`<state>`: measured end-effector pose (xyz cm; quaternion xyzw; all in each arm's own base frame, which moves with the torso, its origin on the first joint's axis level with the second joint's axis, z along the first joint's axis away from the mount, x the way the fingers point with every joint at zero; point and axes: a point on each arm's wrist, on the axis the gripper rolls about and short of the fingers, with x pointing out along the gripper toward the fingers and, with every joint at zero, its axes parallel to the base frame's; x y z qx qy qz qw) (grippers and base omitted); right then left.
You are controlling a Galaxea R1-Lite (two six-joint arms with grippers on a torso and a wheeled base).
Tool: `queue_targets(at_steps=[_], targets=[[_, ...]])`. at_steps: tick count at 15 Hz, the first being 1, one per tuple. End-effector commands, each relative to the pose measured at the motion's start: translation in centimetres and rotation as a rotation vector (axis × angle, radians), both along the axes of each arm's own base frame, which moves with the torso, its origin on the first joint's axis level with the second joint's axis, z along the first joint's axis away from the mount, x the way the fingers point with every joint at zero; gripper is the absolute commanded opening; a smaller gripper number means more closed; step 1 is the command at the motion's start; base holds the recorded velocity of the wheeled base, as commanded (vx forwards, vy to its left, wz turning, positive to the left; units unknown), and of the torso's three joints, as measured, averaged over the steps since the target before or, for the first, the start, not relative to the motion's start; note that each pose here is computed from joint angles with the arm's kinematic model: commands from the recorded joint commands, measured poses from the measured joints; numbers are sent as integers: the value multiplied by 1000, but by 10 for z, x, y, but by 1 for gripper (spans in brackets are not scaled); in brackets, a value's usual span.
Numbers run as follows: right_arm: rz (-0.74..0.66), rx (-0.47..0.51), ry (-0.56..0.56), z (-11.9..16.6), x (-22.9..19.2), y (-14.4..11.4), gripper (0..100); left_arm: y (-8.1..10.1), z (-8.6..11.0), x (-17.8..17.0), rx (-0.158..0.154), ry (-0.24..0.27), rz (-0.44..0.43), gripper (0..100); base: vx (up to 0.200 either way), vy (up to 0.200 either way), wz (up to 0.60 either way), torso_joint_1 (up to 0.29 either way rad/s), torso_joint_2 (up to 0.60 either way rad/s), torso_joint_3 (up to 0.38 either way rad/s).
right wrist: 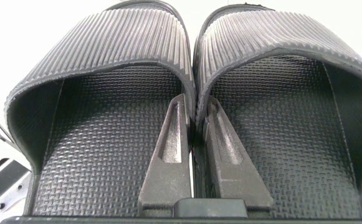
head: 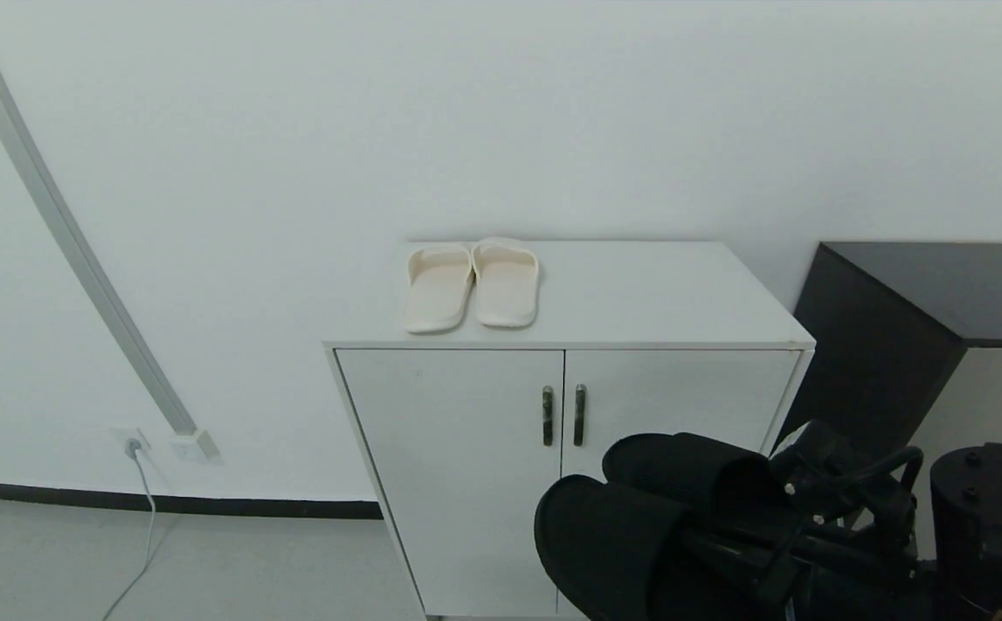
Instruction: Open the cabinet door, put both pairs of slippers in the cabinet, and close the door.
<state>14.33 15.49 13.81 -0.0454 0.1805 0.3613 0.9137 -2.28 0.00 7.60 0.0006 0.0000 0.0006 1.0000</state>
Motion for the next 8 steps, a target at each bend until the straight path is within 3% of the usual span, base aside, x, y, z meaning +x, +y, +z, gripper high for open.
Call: queue_targets(at_steps=[1, 8], targets=[[1, -11, 12, -4, 1, 1, 0, 0, 0, 0, 0, 0, 0, 100, 0, 0, 0, -212, 535, 334], [4, -30, 28, -9, 2, 3, 0, 0, 0, 0, 0, 0, 0, 100, 0, 0, 0, -188, 507, 317]])
